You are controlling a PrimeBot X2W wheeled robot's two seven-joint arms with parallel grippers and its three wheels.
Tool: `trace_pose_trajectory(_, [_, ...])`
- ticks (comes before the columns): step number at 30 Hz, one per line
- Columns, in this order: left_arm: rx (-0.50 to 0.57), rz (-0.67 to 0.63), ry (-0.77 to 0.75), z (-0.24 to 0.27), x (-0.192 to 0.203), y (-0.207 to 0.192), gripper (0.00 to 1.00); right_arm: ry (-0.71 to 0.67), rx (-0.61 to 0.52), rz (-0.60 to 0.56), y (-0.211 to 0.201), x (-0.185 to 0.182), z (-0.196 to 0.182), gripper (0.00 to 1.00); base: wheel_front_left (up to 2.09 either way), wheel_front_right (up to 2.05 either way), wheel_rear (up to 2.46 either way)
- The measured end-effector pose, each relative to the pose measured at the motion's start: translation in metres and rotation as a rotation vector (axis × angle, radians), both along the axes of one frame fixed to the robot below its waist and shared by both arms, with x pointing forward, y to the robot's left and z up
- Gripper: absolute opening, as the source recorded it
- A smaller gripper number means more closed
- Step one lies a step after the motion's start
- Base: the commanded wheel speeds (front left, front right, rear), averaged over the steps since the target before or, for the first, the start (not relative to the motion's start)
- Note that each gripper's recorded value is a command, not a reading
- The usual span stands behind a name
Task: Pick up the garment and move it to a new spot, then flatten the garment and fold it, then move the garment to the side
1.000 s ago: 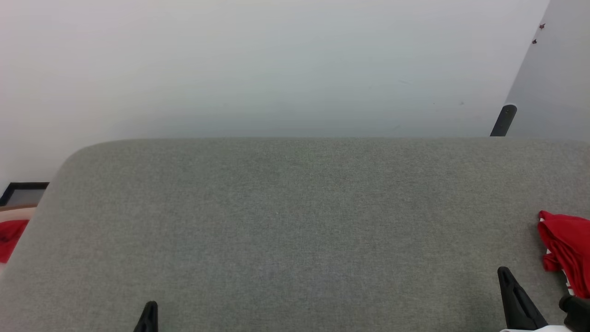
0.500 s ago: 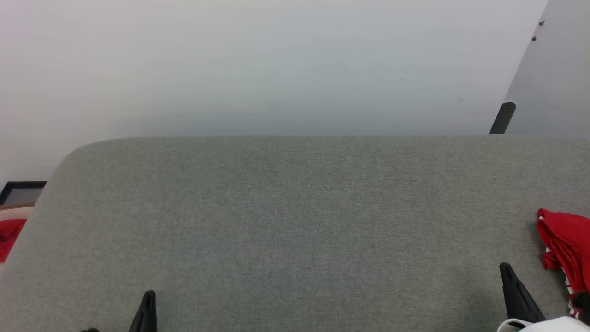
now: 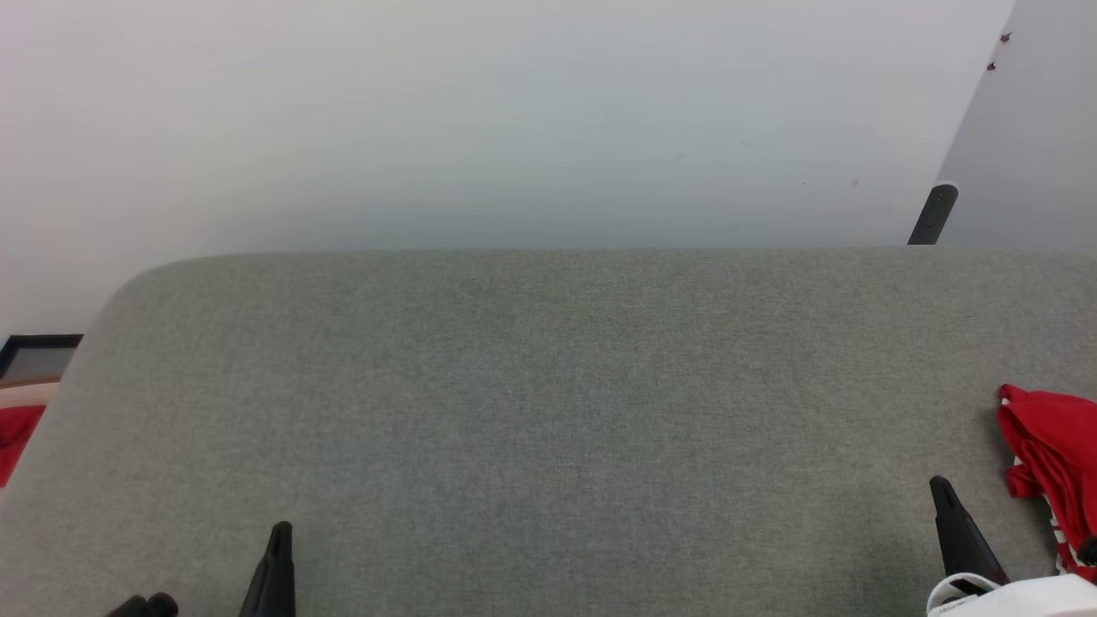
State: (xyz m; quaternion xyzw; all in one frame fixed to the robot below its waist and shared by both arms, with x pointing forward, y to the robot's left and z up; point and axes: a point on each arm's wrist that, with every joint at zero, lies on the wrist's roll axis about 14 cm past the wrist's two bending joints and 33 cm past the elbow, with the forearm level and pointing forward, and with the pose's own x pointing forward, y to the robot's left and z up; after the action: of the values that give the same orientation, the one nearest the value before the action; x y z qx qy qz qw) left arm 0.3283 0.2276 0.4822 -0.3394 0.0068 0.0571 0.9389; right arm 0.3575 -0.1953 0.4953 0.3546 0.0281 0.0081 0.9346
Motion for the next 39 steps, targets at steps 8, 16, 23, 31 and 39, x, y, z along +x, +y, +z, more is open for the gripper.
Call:
trace_pose_trajectory(8, [-0.093, 0.004, -0.003, 0.001, 0.006, -0.001, 0.0, -0.001, 0.097, -0.008, 0.0, 0.004, 0.002, 0.0, 0.0, 0.0, 0.0])
trace_pose_trajectory(16, [-0.192, 0.003, -0.008, 0.002, 0.013, -0.003, 0.0, -0.002, 0.188, -0.019, -0.001, 0.008, 0.003, 0.0, 0.0, 0.0, 0.0])
trace_pose_trajectory(23, [-0.275, 0.003, -0.014, 0.004, 0.018, -0.005, 0.0, 0.0, 0.264, -0.026, -0.002, 0.011, 0.004, 0.0, 0.0, 0.0, 0.0])
trace_pose_trajectory(31, [-0.36, -0.005, -0.021, 0.006, 0.024, -0.008, 0.0, 0.006, 0.351, -0.033, -0.002, 0.012, 0.002, 0.0, 0.0, 0.0, 0.0])
trace_pose_trajectory(39, [-0.441, -0.009, -0.029, 0.007, 0.03, -0.01, 0.0, 0.001, 0.428, -0.037, -0.002, 0.016, 0.004, 0.0, 0.0, 0.0, 0.0])
